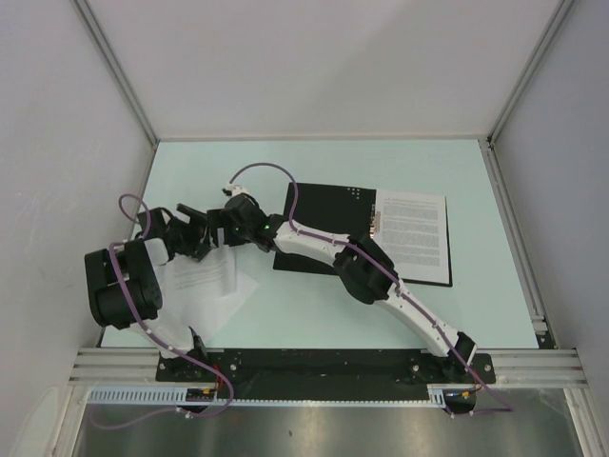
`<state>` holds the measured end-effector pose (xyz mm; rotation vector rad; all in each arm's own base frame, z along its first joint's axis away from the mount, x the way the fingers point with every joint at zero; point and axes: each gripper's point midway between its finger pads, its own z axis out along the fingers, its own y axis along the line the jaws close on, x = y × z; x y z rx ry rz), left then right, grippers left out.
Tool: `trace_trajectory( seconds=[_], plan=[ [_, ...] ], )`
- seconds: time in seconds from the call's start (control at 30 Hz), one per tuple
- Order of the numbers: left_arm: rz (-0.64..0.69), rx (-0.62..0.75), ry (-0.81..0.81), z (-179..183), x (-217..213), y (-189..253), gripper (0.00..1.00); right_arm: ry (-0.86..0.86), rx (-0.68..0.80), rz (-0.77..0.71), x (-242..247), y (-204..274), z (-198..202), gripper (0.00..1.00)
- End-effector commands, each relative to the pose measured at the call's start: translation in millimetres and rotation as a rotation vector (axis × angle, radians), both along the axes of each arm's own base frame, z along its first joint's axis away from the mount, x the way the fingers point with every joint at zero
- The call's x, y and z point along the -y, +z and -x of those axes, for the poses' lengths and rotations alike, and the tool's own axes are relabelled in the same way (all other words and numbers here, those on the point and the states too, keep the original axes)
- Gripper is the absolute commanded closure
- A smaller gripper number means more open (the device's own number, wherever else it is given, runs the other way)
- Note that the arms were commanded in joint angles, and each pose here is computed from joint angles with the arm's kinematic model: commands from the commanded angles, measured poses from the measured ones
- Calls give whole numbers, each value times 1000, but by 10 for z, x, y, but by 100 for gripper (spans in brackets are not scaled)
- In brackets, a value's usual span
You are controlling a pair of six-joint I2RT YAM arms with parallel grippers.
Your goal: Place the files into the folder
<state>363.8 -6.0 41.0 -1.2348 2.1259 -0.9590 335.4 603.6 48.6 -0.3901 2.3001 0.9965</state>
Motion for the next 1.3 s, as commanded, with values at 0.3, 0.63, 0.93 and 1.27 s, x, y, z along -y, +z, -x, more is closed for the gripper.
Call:
trace_trajectory(
  seconds=[0.3, 0.63, 0.93, 1.27],
  plan=[
    [151, -215, -108, 617, 543, -421, 1, 132, -237, -98, 184, -239, 626, 4],
    [211, -159, -78, 553, 638, -228, 0, 40, -350, -244, 369, -49, 504, 5],
    [202, -160, -91, 566, 639, -211, 0, 11, -221, -159, 501, -269, 338, 25],
    [175, -92, -137, 472, 630, -35, 1, -11, -170, -129, 533, -500, 267, 70]
  ],
)
